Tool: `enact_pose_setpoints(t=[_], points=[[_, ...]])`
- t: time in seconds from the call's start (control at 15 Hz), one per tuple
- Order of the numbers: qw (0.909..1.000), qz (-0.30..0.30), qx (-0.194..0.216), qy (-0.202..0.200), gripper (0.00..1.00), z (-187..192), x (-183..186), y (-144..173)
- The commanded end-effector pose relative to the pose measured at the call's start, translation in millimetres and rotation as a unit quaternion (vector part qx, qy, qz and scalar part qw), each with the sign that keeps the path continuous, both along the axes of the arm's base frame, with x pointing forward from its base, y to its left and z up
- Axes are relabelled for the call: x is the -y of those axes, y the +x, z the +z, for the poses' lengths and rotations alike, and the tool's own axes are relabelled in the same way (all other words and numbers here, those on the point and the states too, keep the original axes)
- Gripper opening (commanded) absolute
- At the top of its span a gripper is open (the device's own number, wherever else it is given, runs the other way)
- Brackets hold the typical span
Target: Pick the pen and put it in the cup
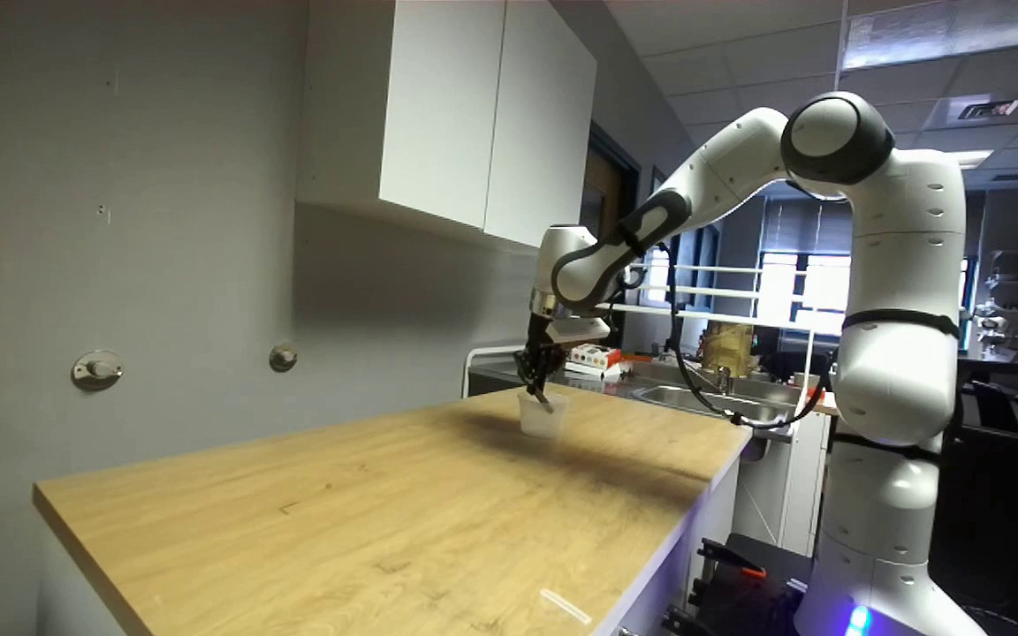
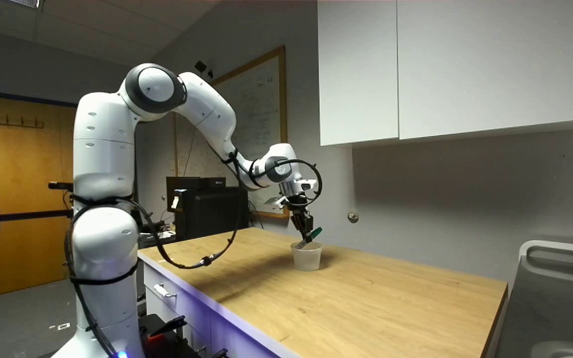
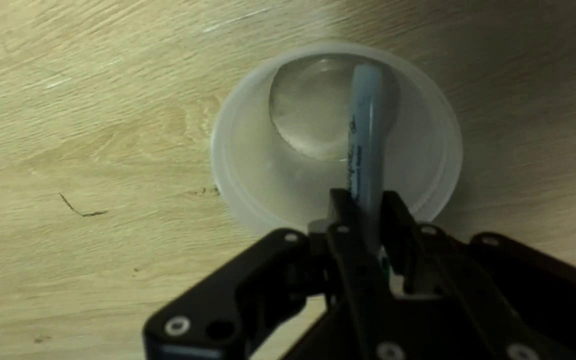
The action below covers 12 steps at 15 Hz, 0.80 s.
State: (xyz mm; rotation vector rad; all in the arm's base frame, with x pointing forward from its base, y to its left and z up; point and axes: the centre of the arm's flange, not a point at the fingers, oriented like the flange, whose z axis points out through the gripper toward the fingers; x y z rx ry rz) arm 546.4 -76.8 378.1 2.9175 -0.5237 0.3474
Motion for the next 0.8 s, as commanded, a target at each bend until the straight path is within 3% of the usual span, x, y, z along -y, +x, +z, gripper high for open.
enact_pose_setpoints(t=[0.0, 0.07, 0.2, 0.6, 0.73], points=[[0.9999, -0.011, -0.003, -0.008, 0.16, -3.0, 2.1, 15.6], [0.9999, -0.011, -0.006, -0.008, 0.44, -2.5, 3.6, 16.2], [0.9999, -0.014, -0.006, -0.007, 0.5, 0.9, 5.7, 15.1], [0.999, 0.012, -0.039, 0.017, 0.96, 18.3, 0.7, -5.1], [0.9976, 0.031, -0.051, 0.035, 1.0, 23.9, -6.0, -15.3]])
